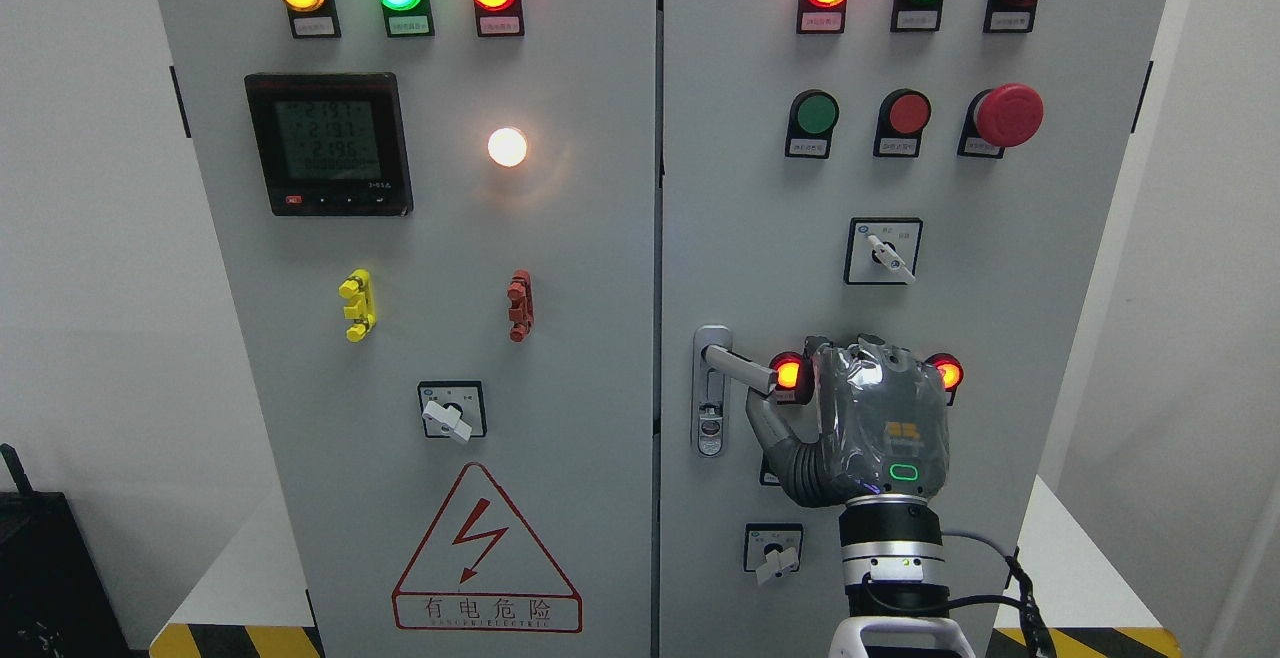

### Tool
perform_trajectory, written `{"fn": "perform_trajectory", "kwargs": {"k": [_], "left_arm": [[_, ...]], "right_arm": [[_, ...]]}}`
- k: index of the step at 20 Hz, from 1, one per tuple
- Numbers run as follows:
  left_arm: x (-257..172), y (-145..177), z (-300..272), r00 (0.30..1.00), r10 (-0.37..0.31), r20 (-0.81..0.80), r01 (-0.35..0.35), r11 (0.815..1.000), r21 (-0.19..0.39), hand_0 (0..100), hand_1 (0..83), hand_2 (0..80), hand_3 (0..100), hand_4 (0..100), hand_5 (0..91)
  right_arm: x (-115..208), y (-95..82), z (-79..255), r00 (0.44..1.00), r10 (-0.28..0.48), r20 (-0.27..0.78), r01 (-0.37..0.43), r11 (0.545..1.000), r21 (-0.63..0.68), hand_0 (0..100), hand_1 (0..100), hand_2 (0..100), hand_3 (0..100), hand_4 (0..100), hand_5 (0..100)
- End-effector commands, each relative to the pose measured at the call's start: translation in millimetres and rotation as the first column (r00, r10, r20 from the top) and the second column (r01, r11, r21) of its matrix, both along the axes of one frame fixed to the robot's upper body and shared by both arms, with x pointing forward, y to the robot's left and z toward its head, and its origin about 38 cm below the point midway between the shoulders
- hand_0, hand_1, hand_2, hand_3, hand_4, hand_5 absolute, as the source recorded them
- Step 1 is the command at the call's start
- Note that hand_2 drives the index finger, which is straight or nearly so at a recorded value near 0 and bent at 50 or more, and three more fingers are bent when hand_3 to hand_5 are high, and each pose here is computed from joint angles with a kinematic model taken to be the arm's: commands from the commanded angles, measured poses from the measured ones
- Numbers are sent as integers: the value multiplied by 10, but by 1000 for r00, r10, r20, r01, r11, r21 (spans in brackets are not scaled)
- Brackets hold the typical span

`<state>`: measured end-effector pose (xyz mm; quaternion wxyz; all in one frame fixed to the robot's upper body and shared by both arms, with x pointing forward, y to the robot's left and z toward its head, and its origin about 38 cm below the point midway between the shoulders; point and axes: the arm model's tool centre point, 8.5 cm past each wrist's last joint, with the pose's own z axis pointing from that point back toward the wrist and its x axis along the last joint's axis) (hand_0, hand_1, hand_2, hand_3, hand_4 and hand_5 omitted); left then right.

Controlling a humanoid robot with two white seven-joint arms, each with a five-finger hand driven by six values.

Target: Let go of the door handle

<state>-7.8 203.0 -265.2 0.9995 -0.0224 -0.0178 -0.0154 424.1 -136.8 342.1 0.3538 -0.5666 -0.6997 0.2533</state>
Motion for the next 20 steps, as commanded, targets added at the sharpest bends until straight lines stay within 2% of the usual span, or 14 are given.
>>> {"fn": "perform_trajectory", "kwargs": {"k": [1,20], "left_arm": [[1,-1,0,1000,0,1,0,1000,-1,0,0,47,107,3,0],[1,-1,0,1000,0,1,0,1000,-1,0,0,47,106,4,0]], "right_arm": [[-1,-12,12,1000,-1,3,1,1000,3,476,430,742,971,770,703],[27,-26,76,1000,-2,-6,2,1000,2,477,430,740,969,771,703]]}}
